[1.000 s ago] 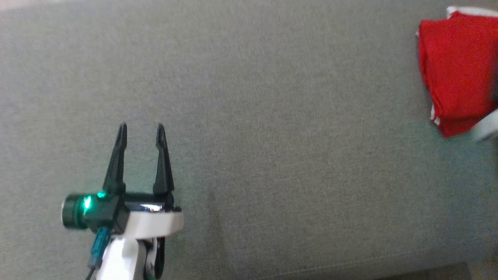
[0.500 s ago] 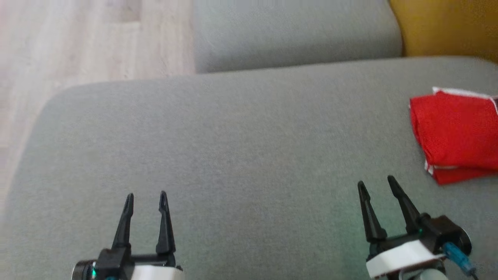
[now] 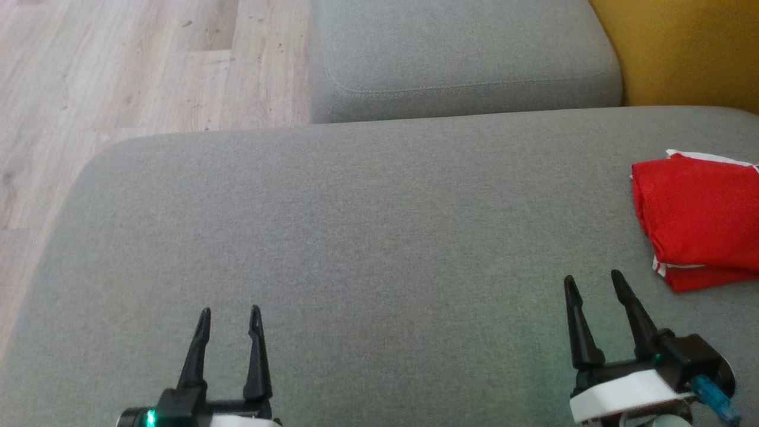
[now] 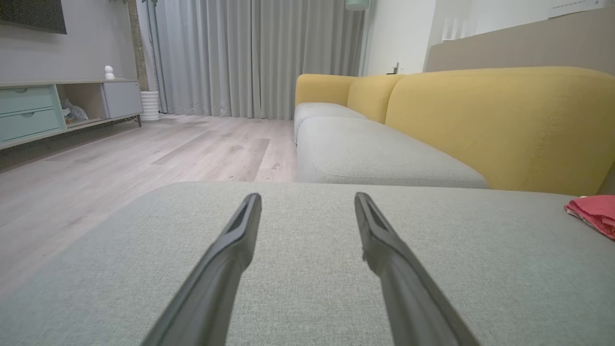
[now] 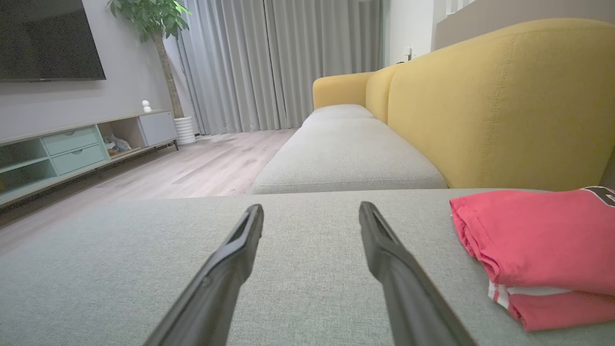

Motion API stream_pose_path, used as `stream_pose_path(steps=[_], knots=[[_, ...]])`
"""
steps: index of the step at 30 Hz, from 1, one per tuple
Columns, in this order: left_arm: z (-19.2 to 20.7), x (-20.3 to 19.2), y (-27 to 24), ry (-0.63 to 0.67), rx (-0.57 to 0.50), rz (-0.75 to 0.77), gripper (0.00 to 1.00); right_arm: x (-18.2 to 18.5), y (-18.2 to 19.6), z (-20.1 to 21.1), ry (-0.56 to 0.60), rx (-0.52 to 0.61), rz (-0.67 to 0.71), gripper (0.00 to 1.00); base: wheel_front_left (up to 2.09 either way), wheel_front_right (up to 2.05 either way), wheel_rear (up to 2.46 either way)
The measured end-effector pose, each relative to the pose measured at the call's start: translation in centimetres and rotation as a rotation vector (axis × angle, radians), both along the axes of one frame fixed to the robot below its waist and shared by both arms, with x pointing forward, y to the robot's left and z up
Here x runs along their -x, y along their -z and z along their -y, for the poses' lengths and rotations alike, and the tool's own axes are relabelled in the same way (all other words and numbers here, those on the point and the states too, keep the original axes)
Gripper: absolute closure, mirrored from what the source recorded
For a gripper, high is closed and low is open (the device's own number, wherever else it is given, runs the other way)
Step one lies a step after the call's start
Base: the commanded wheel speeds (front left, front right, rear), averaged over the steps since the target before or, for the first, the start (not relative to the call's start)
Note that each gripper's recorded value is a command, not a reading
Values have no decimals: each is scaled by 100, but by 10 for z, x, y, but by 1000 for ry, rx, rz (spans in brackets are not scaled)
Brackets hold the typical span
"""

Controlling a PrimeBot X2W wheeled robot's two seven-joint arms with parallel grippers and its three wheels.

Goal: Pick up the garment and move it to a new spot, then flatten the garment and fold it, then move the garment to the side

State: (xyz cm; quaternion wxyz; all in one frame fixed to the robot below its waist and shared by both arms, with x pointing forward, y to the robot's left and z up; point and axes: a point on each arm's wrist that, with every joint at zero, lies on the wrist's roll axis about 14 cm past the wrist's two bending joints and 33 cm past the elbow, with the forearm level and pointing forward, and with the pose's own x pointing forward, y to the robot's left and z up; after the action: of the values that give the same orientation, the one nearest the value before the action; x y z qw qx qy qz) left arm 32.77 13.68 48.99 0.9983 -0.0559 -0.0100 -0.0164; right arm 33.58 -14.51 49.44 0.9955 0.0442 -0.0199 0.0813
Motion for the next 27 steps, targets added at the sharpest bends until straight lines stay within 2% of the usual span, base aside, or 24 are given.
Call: stream_pose_path(steps=[1, 8, 27], knots=[[1, 0, 1, 4, -8, -3, 100, 0, 0, 0, 1, -1, -1, 100, 0, 0, 0], [-3, 20, 44, -8, -2, -148, 100, 18, 43, 3, 13, -15, -140, 100, 0, 0, 0], [-10, 14, 51, -42, 210, -206, 100, 15, 46, 12, 75, -229, -189, 100, 0, 0, 0]])
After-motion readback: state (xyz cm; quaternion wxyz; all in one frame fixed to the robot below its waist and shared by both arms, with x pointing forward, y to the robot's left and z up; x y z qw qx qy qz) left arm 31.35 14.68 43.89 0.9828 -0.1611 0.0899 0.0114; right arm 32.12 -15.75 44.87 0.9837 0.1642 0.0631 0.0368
